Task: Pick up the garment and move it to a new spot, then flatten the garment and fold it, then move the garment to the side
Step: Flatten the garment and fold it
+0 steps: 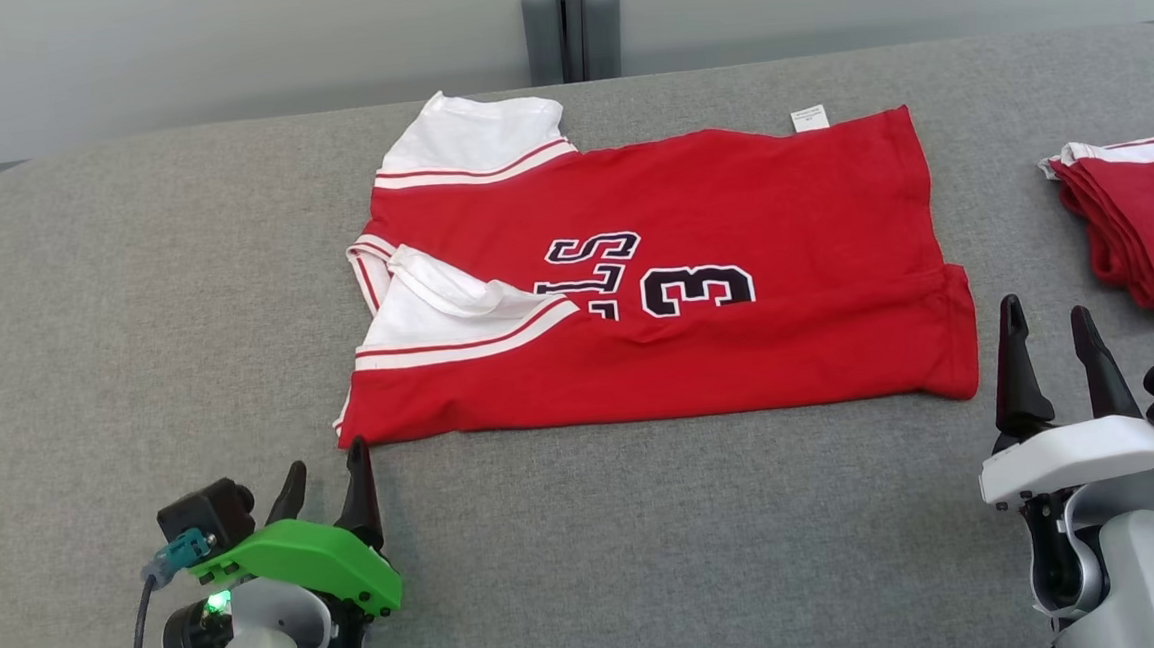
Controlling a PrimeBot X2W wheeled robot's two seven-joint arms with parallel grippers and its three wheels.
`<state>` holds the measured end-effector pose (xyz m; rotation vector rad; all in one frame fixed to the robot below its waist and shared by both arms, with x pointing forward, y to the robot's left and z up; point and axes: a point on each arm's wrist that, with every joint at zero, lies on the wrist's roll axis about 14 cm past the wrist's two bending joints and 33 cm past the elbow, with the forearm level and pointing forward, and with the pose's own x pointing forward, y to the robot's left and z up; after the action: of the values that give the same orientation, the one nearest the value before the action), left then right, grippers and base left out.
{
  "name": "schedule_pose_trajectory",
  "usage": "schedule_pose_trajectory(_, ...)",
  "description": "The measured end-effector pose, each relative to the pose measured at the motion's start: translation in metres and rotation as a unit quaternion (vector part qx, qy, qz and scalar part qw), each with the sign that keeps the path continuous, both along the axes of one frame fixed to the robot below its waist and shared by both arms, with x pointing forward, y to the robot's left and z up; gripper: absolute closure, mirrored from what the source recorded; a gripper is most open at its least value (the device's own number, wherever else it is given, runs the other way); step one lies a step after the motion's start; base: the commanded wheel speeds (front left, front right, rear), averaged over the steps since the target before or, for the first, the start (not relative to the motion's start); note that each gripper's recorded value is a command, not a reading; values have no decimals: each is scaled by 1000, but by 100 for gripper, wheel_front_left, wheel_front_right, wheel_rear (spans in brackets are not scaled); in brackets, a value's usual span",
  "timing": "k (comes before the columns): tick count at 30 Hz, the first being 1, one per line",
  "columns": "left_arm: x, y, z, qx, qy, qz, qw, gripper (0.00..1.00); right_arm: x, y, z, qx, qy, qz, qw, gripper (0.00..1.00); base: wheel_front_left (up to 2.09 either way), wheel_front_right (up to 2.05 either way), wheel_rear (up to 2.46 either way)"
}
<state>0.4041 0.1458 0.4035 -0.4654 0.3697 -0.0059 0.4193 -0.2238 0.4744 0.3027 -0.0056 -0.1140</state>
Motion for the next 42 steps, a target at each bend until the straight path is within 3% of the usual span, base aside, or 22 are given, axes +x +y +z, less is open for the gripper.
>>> schedule_pose_trajectory(5,11,-10,-8,-15,25,-7,1000,0,-3,-4,-3,-1,6,-4,1000,0,0,0,0)
schedule_pose_trajectory(13,22,-14,-29,4,80,-18,997,0,-9,-13,-12,-5,24,-13,1000,0,0,0,0)
schedule_pose_trajectory(14,24,-14,-31,6,85,-20,996,16,-9,-13,-14,-6,29,-12,999,0,0,0,0)
schedule_pose_trajectory(15,25,-14,-32,8,90,-22,996,52,-10,-13,-15,-6,31,-12,999,0,0,0,0)
schedule_pose_trajectory(16,25,-16,-33,8,93,-25,995,62,-10,-13,-17,-6,37,-11,999,0,0,0,0)
schedule_pose_trajectory(17,26,-17,-34,9,96,-30,995,90,-11,-12,-19,-7,44,-9,999,0,0,0,0)
schedule_pose_trajectory(18,26,-19,-33,9,96,-34,995,100,-12,-12,-22,-7,51,-8,999,0,0,0,0)
schedule_pose_trajectory(25,30,-21,-18,23,64,-48,997,100,-19,0,-56,-5,138,19,990,0,0,0,0)
schedule_pose_trajectory(40,24,2,18,44,2,-23,999,100,2,33,-88,17,224,68,972,0,0,0,0)
schedule_pose_trajectory(41,22,2,18,44,3,-23,999,100,1,37,-91,20,232,72,970,21,0,0,0)
schedule_pose_trajectory(42,20,3,18,43,2,-22,999,100,1,39,-93,21,238,75,968,33,0,0,0)
